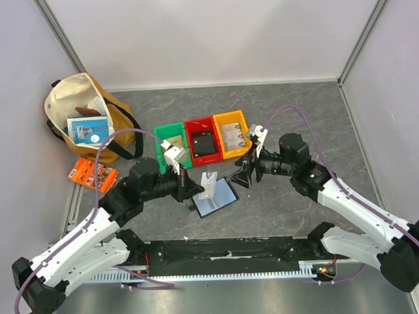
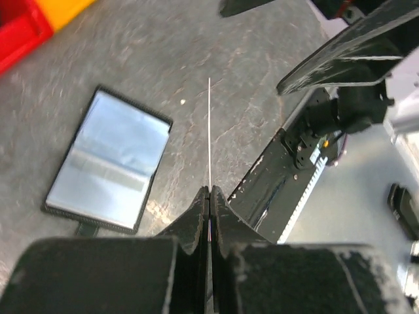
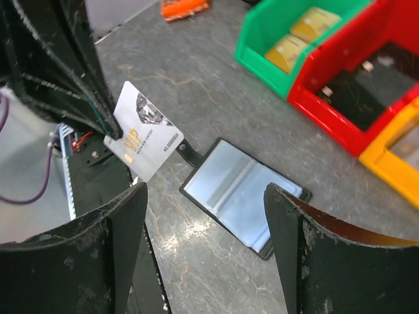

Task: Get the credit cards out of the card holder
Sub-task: Remove the credit card from the card holder, then place the credit card in the storage box.

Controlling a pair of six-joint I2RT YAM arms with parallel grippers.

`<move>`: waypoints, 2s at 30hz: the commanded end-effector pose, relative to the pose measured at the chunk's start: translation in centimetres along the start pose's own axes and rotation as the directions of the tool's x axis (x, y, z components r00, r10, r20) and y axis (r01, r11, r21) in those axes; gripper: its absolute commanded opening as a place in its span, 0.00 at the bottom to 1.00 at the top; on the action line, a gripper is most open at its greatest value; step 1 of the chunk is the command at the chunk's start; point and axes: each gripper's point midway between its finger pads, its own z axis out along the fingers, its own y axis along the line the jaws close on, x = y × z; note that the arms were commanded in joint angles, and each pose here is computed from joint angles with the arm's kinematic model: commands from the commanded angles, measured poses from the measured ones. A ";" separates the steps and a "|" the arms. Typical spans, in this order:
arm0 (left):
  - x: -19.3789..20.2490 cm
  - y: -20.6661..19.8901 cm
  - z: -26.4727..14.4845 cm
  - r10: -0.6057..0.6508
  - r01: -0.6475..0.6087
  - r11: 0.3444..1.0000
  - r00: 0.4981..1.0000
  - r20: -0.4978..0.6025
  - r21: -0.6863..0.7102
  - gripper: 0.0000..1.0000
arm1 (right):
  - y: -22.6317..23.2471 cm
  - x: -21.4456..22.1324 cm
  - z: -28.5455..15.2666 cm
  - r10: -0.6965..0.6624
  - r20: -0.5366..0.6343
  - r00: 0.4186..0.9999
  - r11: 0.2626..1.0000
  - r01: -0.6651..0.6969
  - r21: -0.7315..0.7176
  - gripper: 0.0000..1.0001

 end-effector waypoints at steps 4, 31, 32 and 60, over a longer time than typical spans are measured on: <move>-0.1 -4.0 -2.7 0.452 -0.402 0.874 0.879 -0.153 0.273 0.02 | 5.2 -3.2 -2.2 -0.222 0.060 0.973 0.942 0.230 -0.246 0.79; -2.9 -3.6 -1.5 0.617 -0.570 0.775 0.776 -0.132 0.273 0.17 | 8.1 -1.2 1.8 -0.279 -0.092 0.956 0.892 0.222 -0.394 0.00; -3.6 -3.1 -1.3 0.612 -0.581 0.783 0.784 -0.106 0.223 0.24 | 7.6 -1.1 2.1 -0.262 -0.108 0.959 0.906 0.206 -0.369 0.00; -15.5 11.7 -14.4 0.428 0.046 0.694 0.776 0.463 -0.718 0.84 | -20.9 -1.9 6.4 0.416 -0.088 0.905 0.812 -0.326 0.485 0.01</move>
